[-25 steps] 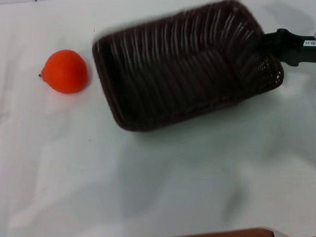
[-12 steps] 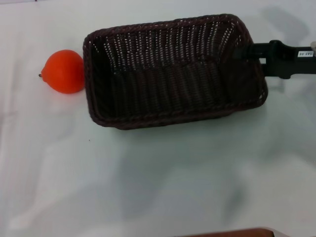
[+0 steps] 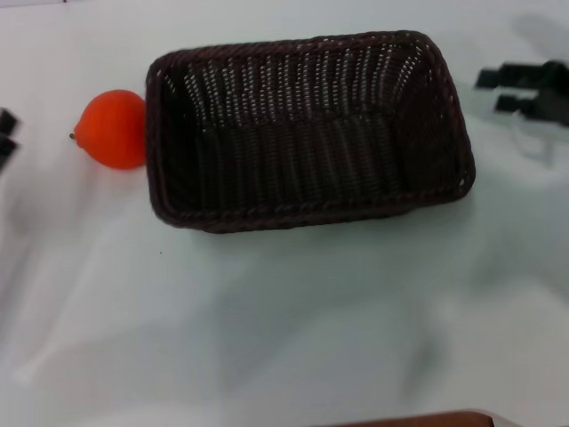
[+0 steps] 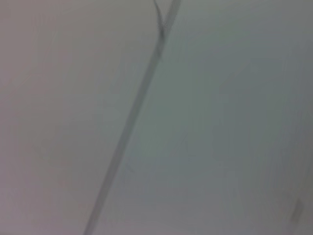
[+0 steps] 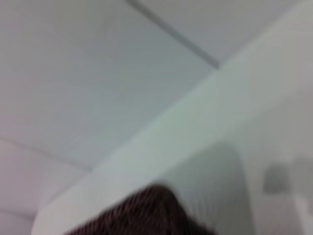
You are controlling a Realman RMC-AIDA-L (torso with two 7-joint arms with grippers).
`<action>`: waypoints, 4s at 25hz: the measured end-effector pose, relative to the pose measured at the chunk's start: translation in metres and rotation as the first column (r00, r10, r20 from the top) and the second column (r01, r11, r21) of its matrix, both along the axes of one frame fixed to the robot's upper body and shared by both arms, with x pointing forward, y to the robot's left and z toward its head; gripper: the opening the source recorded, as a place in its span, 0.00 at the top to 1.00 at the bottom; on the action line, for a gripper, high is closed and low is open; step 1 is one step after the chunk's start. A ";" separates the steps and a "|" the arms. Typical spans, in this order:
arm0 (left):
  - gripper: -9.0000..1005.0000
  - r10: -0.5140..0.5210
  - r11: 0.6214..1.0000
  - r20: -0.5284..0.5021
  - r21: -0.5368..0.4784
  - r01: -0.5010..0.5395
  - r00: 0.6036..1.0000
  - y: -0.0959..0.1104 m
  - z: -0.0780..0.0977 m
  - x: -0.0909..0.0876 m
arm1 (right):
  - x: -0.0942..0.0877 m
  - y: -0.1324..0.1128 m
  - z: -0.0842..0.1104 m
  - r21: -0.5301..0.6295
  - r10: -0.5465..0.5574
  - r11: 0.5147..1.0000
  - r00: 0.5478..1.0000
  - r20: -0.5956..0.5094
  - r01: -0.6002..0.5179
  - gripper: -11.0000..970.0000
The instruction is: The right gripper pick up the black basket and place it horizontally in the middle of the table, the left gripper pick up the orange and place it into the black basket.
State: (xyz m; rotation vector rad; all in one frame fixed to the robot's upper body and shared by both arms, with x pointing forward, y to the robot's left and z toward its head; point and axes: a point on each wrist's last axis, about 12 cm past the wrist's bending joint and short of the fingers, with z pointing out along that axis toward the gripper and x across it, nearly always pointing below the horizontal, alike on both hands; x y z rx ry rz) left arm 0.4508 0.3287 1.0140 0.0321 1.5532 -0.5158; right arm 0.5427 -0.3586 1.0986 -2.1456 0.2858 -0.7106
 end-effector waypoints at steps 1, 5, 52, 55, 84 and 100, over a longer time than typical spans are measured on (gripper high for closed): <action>0.16 -0.038 0.999 -0.028 0.007 0.038 0.999 -0.002 0.000 0.005 | -0.001 -0.005 0.002 0.000 -0.013 1.000 1.000 0.026 0.013 0.28; 0.16 -0.127 0.991 -0.085 0.040 0.131 0.988 -0.018 -0.002 0.024 | -0.007 -0.022 0.010 0.031 -0.066 0.998 0.985 0.160 0.062 0.28; 0.56 -0.084 0.958 -0.250 0.245 0.147 0.965 -0.059 -0.007 0.090 | -0.006 -0.020 0.021 0.129 -0.109 0.989 0.937 0.331 0.070 0.29; 0.61 -0.074 0.970 -0.217 0.213 0.121 0.973 -0.054 -0.003 0.088 | -0.006 -0.018 0.020 0.132 -0.106 0.989 0.938 0.331 0.065 0.29; 0.77 -0.622 0.783 0.212 0.168 0.599 0.754 -0.140 0.043 0.060 | -0.004 -0.005 0.022 0.147 -0.100 0.988 0.890 0.444 0.038 0.29; 0.27 -0.251 0.967 0.192 0.091 0.238 0.949 -0.088 0.023 0.051 | -0.012 0.010 -0.001 0.107 -0.136 0.990 0.718 0.683 0.086 0.29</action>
